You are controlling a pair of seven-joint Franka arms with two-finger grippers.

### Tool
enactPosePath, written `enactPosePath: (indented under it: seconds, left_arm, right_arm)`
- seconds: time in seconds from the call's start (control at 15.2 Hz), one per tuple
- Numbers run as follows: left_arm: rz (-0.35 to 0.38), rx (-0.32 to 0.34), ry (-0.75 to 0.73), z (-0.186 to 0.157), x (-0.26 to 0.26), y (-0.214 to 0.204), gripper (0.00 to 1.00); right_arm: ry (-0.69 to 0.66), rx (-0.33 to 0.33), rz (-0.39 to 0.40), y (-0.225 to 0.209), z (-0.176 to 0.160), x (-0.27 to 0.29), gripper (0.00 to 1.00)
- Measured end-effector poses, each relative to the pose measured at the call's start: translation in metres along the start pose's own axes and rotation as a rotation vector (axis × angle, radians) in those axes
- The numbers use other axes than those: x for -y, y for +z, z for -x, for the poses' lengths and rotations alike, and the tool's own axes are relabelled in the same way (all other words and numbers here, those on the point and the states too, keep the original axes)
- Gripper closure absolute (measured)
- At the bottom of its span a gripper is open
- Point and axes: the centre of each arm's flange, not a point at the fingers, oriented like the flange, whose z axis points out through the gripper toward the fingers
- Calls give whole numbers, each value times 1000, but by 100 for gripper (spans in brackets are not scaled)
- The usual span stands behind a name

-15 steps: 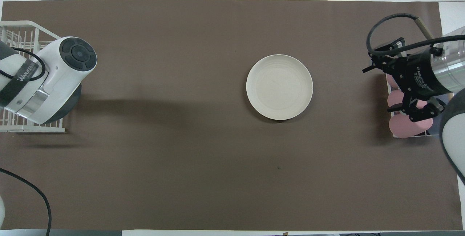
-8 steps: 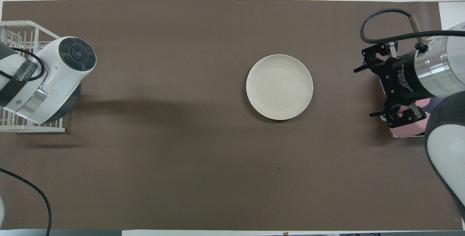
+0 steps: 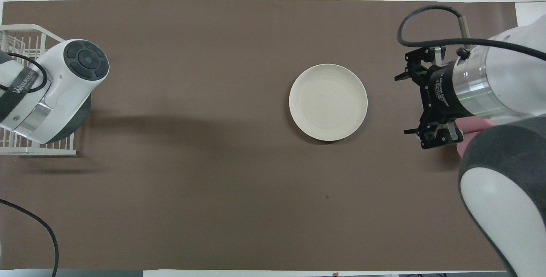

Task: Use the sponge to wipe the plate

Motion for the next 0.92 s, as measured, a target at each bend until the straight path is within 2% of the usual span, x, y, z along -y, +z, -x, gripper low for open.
enactPosePath:
  seconds: [0.13,0.33,0.53,0.66,0.92]
  left_arm:
    - [71,23,-50,-8,24,-23,97]
    - [254,77,-117,-14,77,-74,97]
    - [518,151,-166,-2,108,-121,97]
    - [734,190,-186,3,114,-146,97]
    - [1149,304,-267,2,129,-151,97]
  right_arm:
    - [4,1,1,3,10,-2,0]
    - [-21,2,4,4,24,-5,0]
    - [-37,1,12,3,32,-10,0]
    - [-52,-2,29,4,39,-15,0]
    - [-64,11,-3,4,47,-14,0]
